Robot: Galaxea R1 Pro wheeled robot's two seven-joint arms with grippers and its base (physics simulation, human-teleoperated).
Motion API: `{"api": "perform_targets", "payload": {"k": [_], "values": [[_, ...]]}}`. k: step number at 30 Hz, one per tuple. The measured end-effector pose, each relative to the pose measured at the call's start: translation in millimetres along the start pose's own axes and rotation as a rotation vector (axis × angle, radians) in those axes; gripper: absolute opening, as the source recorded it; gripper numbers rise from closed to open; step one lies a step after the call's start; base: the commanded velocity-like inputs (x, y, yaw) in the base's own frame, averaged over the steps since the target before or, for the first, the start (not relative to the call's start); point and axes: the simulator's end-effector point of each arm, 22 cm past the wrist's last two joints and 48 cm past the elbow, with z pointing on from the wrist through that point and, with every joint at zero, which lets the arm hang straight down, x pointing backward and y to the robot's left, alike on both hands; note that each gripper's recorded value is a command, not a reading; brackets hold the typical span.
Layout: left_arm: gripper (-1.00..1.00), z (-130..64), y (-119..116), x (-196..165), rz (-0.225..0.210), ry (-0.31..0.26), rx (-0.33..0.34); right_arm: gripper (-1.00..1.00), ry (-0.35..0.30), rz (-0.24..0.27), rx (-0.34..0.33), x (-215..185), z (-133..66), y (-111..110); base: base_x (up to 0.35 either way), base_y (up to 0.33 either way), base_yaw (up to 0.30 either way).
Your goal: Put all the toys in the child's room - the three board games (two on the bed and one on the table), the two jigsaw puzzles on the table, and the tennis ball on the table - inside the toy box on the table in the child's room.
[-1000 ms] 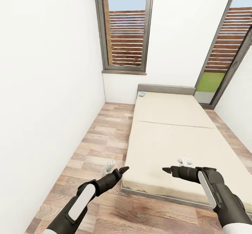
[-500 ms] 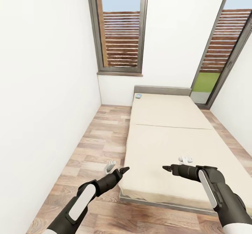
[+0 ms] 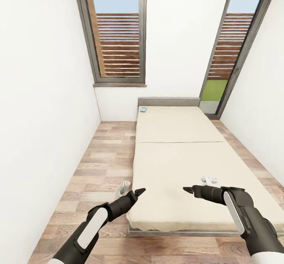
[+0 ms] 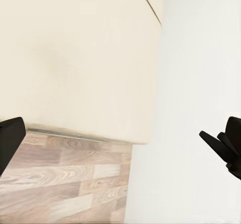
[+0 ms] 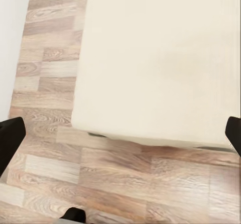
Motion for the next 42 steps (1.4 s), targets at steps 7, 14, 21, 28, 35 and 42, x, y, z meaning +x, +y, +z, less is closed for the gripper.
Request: {"api": "perform_targets", "payload": {"k": [7, 14, 21, 28, 35, 42], "values": [[1.0, -0.3, -0.6, -0.3, 0.001, -0.001, 0.001, 1.0, -0.002, -0.001, -0.001, -0.5, -0.4, 0.4, 0.014, 0.009, -0.123], [1.0, -0.7, -0.7, -0.3, 0.002, -0.001, 0.001, 1.0, -0.002, -0.001, -0.001, -0.4, -0.7, 0.7, 0.15, 0.105, -0.029], [1.0, -0.8, -0.7, -0.2, 0.003, -0.001, 0.001, 1.0, -0.002, -0.001, -0.002, -0.2, -0.8, 1.1, 0.223, 0.161, -0.01], [1.0, -0.9, -0.6, -0.3, 0.004, -0.001, 0.001, 1.0, -0.001, -0.001, -0.002, 0.2, -0.8, 1.3, 0.249, 0.198, -0.004], [1.0, -0.9, -0.7, -0.2, 0.003, -0.001, 0.001, 1.0, -0.001, -0.001, -0.003, 0.7, -0.7, 1.4, 0.258, 0.222, -0.001], [1.0, -0.9, -0.2, -0.5, 0.002, -0.001, 0.0, 1.0, -0.001, -0.001, -0.004, 0.4, -0.7, 1.7, 0.179, 0.162, 0.0]]}}
